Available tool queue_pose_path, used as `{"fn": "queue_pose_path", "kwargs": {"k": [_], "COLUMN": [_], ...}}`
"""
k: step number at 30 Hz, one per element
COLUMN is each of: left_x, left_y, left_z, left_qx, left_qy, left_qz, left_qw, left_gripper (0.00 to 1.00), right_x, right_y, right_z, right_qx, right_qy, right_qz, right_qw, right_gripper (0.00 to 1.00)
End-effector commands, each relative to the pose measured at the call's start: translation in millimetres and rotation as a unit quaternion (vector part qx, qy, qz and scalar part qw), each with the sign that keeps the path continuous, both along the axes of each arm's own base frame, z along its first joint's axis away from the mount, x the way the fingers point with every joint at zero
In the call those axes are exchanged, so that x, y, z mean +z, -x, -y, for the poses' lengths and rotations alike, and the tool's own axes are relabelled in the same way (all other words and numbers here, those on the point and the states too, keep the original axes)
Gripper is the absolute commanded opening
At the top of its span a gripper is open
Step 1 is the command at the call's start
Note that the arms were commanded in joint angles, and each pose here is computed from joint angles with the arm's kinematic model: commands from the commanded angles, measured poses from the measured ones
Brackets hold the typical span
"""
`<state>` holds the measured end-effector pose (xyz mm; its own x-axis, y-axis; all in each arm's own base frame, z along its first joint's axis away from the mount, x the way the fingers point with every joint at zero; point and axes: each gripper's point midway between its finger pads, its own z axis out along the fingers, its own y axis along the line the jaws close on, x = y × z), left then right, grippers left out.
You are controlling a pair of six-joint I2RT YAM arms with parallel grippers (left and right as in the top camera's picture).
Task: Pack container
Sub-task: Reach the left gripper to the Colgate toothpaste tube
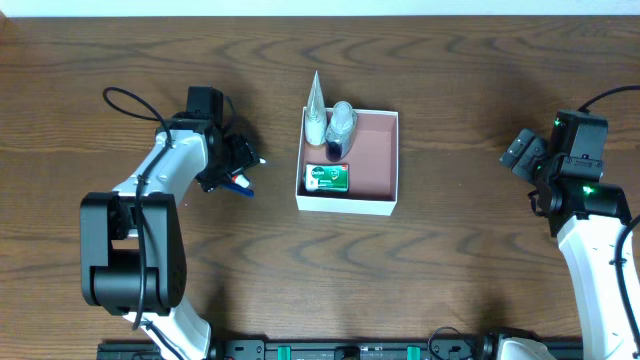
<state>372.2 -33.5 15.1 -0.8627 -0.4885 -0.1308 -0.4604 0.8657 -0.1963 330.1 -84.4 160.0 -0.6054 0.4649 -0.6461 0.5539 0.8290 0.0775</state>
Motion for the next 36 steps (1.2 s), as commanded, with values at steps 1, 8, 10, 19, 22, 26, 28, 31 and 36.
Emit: {"fn": "queue_pose_path", "kwargs": {"k": [1, 8, 10, 19, 22, 26, 28, 31, 36], "left_x": [-2, -2, -2, -2, -2, -5, -8, -13, -15], "left_y": [-5, -6, -6, -13, -13, -10, -8, -6, -5], "left_z": [-6, -14, -17, -19, -19, -19, -19, -19, -19], "left_qx": [0.011, 0.032, 0.033, 0.035, 0.035, 0.035, 0.035, 0.035, 0.035], "left_qy": [-0.02, -0.04, -0.048, -0.053, -0.053, -0.054, -0.054, -0.054, -0.054], "left_qz": [0.003, 0.005, 0.005, 0.018, 0.019, 0.016, 0.016, 0.017, 0.016], "left_qw": [1.0, 0.999, 0.998, 0.998, 0.998, 0.998, 0.998, 0.998, 0.998], "left_gripper": [0.75, 0.75, 0.74, 0.62, 0.61, 0.61, 0.61, 0.61, 0.56], "right_x": [1, 1, 1, 1, 1, 1, 1, 1, 1], "right_y": [0, 0, 0, 0, 0, 0, 0, 0, 0], "right_z": [3, 2, 3, 2, 3, 2, 2, 2, 3], "right_qx": [-0.009, -0.008, -0.009, -0.008, -0.009, -0.008, -0.008, -0.008, -0.009], "right_qy": [-0.002, -0.002, -0.002, -0.002, -0.002, -0.002, -0.002, -0.002, -0.002], "right_qz": [0.002, 0.002, 0.002, 0.002, 0.002, 0.002, 0.002, 0.002, 0.002], "right_qw": [1.0, 1.0, 1.0, 1.0, 1.0, 1.0, 1.0, 1.0, 1.0], "right_gripper": [0.99, 0.99, 0.99, 0.99, 0.99, 0.99, 0.99, 0.99, 0.99]}}
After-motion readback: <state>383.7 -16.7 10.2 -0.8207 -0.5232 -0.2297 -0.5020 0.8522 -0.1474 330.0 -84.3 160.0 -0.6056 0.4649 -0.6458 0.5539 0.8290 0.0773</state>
